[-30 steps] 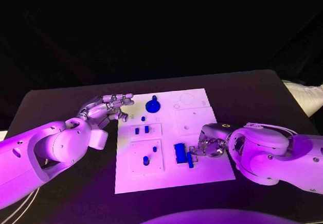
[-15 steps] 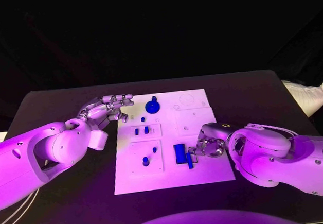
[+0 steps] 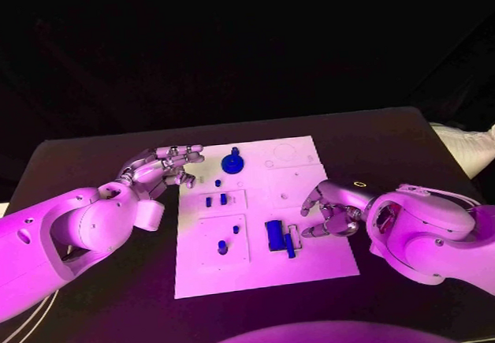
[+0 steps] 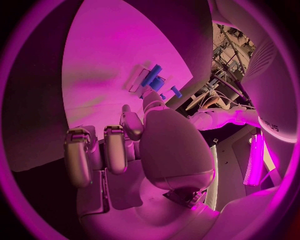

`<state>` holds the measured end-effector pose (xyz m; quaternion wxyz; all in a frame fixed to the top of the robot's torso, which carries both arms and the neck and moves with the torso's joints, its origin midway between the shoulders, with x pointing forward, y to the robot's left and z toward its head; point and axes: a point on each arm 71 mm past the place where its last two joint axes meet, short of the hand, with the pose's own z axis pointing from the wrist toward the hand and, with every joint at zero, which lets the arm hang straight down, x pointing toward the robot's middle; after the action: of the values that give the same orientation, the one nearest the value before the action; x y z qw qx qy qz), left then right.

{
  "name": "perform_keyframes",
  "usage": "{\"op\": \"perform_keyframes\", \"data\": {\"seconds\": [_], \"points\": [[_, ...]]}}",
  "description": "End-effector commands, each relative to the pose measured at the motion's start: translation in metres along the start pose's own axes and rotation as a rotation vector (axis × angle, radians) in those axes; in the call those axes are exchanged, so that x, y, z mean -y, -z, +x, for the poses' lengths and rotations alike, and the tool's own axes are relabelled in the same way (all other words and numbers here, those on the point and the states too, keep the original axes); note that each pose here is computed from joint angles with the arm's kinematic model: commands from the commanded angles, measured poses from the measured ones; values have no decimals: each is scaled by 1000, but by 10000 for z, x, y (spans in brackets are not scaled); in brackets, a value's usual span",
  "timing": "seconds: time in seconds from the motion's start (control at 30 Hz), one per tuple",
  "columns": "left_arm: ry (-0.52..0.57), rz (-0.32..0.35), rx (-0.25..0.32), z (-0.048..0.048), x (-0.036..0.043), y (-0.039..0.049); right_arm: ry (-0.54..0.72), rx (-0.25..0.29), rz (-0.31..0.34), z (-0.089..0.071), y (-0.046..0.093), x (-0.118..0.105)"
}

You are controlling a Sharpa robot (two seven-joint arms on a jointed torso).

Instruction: Assemble the parts on the task board

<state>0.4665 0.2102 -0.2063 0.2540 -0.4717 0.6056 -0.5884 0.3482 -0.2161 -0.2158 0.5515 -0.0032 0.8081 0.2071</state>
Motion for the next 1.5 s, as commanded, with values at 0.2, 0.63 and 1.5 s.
{"op": "perform_keyframes", "data": {"seconds": [0.2, 0.63, 1.5], "points": [[-2, 4, -22, 28, 3, -6, 161, 29, -266, 62, 67, -148], [-3, 1, -24, 26, 0, -5, 207, 64, -279, 216, 40, -229], [-5, -7, -31, 26, -6, -2, 229, 65, -154, 329, 3, -212]]}}
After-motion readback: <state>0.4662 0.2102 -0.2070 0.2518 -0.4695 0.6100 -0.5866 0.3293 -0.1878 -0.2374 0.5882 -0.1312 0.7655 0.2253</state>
